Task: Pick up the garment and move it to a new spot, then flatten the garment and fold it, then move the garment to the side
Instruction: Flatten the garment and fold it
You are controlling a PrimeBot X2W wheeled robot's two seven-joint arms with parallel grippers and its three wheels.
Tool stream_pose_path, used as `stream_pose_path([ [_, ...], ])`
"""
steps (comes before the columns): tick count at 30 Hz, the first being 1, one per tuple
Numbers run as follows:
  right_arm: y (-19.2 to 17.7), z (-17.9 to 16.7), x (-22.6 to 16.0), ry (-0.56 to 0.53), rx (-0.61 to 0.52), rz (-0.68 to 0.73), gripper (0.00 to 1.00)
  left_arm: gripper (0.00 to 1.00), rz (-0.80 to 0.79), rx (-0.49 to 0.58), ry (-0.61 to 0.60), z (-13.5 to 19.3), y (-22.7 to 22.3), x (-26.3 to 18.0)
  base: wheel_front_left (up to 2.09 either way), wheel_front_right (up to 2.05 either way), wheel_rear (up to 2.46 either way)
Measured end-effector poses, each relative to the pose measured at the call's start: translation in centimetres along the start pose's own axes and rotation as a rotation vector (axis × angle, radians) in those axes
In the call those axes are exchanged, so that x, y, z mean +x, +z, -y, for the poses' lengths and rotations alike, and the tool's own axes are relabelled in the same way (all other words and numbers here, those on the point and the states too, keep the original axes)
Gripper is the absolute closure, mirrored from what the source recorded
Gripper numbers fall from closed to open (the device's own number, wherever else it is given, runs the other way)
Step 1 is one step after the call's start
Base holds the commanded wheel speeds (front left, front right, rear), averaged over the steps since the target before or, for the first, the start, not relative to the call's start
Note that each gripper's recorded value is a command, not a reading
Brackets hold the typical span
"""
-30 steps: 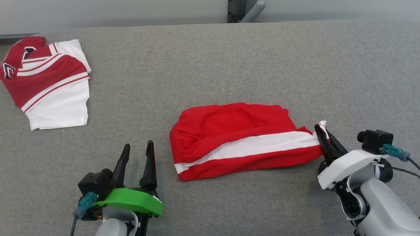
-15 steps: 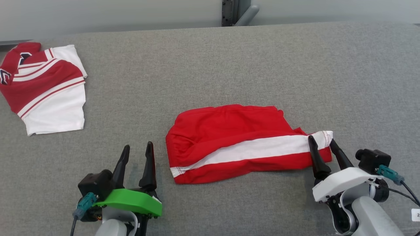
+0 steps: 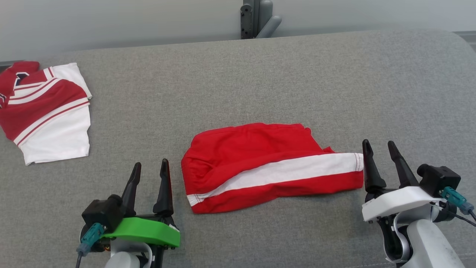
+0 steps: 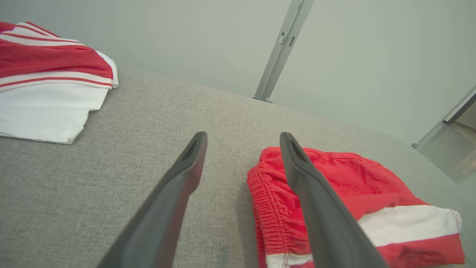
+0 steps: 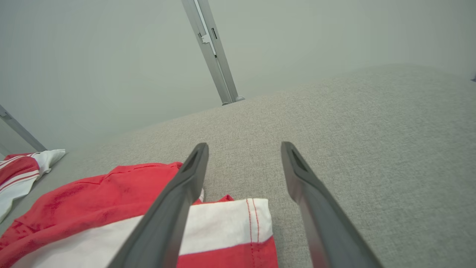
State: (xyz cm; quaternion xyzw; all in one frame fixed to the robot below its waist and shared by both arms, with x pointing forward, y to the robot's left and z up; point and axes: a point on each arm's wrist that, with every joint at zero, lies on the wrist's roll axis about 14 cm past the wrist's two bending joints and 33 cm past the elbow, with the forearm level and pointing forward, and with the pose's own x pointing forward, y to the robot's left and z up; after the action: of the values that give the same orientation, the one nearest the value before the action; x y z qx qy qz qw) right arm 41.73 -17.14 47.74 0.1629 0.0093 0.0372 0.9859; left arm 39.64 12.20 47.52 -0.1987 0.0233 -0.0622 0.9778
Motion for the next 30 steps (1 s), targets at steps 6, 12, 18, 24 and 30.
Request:
stream_pose_path([
  [6, 3.4, -1.3, -0.4, 0.039, -0.077, 0.105, 0.0, 0.0, 0.046, 0.023, -0.023, 0.8, 1.5, -0.5, 0.0, 0.0, 0.0],
  [12, 6.2, -2.8, -1.8, 0.068, -0.172, 0.196, 0.0, 0.0, 0.102, 0.067, -0.006, 0.3, 3.2, -2.1, 0.0, 0.0, 0.0],
  [18, 6.2, -3.6, -3.5, 0.081, -0.185, 0.203, 0.0, 0.0, 0.108, 0.091, 0.037, -0.8, 3.3, -4.4, 0.0, 0.0, 0.0],
  [24, 5.8, -3.6, -4.7, 0.078, -0.171, 0.19, 0.0, 0.0, 0.089, 0.097, 0.061, -1.4, 2.7, -6.3, 0.0, 0.0, 0.0],
  [30, 5.7, -3.6, -5.0, 0.078, -0.156, 0.19, 0.0, 0.0, 0.089, 0.102, 0.066, -1.5, 2.6, -6.9, 0.0, 0.0, 0.0],
])
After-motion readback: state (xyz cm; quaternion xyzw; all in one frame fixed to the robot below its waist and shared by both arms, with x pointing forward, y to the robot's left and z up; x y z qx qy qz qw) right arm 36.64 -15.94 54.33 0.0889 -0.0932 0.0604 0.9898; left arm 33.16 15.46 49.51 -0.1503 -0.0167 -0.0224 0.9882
